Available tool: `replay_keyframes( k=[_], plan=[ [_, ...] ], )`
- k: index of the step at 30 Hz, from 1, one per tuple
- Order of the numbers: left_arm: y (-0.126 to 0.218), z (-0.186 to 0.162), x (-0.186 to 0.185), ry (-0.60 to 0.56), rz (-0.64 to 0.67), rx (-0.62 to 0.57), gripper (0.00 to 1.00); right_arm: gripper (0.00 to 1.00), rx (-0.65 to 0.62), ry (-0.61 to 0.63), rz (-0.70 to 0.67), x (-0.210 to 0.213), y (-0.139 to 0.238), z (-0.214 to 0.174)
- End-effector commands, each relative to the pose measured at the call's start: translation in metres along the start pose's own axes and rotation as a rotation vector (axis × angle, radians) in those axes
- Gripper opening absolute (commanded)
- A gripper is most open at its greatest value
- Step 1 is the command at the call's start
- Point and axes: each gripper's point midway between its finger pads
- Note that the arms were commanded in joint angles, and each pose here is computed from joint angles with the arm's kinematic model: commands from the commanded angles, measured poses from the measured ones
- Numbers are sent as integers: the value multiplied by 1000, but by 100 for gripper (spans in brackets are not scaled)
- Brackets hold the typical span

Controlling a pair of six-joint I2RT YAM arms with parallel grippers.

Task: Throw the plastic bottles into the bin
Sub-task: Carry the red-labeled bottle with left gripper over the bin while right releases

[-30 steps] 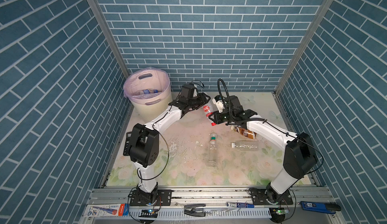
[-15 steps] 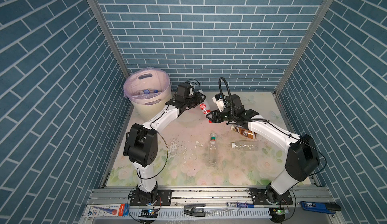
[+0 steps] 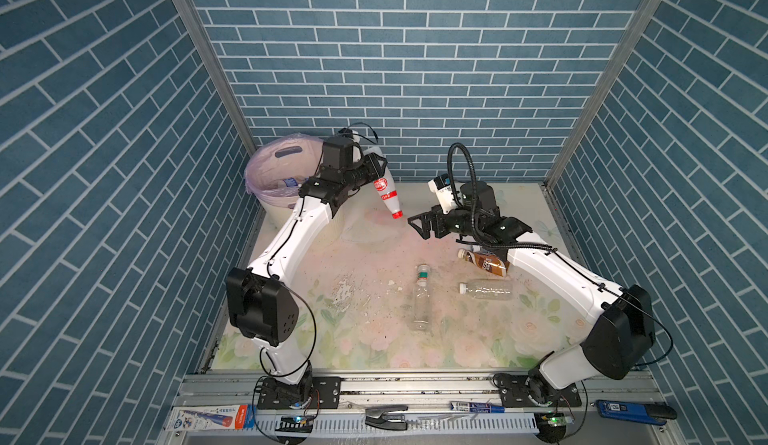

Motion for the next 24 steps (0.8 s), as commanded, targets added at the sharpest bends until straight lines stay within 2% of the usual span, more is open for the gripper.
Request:
replay_keyframes(
  k=[1,5,11,14,21,24],
  plan=[
    [37,40,-5,-133,56,-103,49,99,-162,109,52,25,22,58],
    [76,86,-15,-258,94,-240,49,99,-254,159,128,52,28,91],
    [136,145,-35,-516,189,-446,49,99,-320,237,205,91,27,126],
    [170,173,-47,-608,224,-571,49,99,-341,252,246,106,27,137],
    [244,221,-85,-760,276,-813,50,99,-338,261,275,117,19,141],
    [258,233,-92,-780,285,-859,50,99,-331,259,277,117,15,140]
  ],
)
Point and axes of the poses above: each gripper's point midway between its finger pads, its own y axis back along the fingers, its own x axis along the line the jaws close on, z = x × y, and after that the axes turned 1 degree about -y, right-handed
